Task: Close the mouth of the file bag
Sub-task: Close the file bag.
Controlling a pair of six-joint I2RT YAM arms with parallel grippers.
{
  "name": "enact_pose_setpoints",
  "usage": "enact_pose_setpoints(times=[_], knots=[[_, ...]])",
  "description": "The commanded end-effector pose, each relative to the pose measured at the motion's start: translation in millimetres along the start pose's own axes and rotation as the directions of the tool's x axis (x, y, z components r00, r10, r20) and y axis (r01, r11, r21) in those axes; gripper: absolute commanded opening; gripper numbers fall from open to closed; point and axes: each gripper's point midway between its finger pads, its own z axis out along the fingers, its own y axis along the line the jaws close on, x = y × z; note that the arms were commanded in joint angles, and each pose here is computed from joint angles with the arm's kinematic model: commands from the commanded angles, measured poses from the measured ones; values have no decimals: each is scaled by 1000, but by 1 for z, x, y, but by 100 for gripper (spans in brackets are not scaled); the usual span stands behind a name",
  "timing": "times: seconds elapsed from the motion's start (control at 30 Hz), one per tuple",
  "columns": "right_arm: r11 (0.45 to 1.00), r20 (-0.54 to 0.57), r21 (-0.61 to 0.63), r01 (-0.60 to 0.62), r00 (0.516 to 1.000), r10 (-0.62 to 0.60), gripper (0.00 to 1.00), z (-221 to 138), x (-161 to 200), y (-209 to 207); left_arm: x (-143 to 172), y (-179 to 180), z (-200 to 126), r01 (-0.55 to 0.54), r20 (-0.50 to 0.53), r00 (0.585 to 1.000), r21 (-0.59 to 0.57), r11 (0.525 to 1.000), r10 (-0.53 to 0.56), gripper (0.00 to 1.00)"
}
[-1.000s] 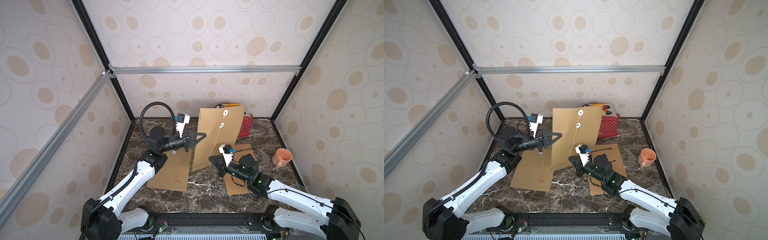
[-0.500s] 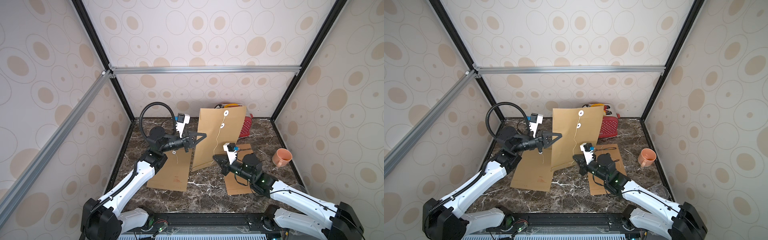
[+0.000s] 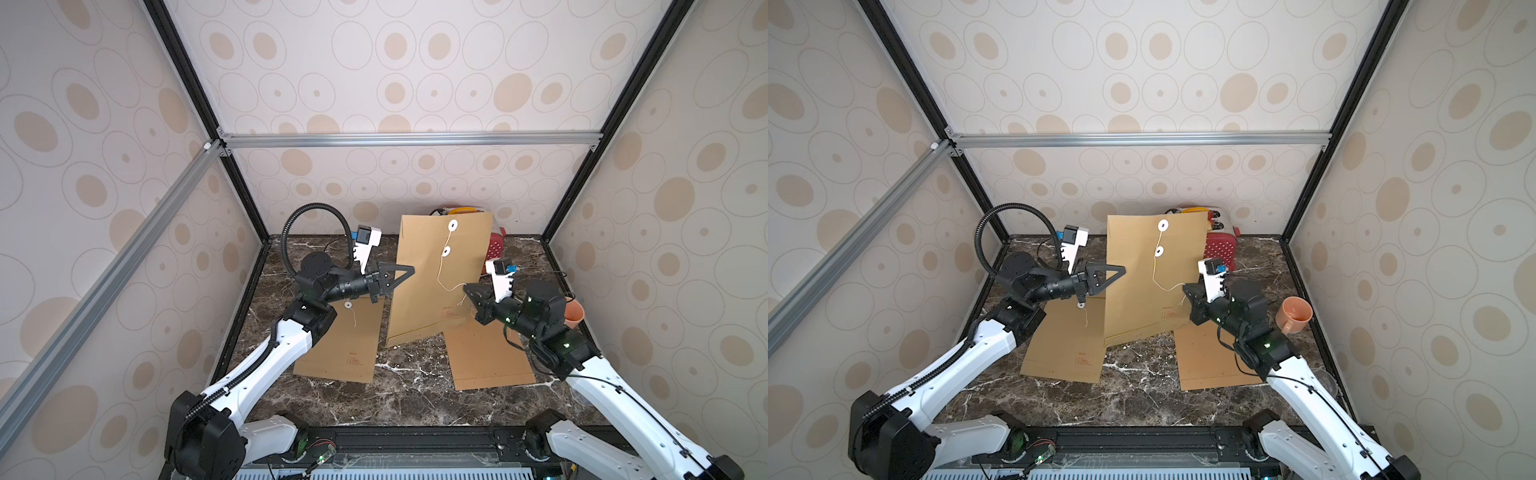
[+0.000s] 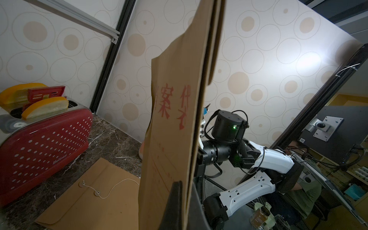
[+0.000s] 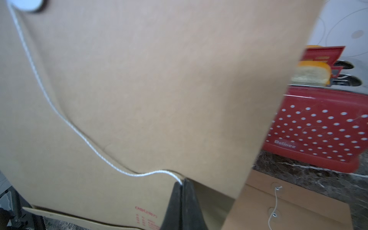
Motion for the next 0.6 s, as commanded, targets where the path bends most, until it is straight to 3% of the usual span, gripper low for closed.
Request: enact_pose_setpoints(times=[0.0,0.17,0.57], knots=[[998,-90,46,-30,995,34,0,-7,3,-23,-23,-23,0,-67,43,997,60,996,65,0],[995,-70,70,-74,994,79,0,-13,-20,-45,-25,-28,-4,-90,45,995,52,995,88,0],[994,-61,109,-26,998,33,0,-22,-50,-55,-21,-26,-4,-100,16,995,33,994,100,0]])
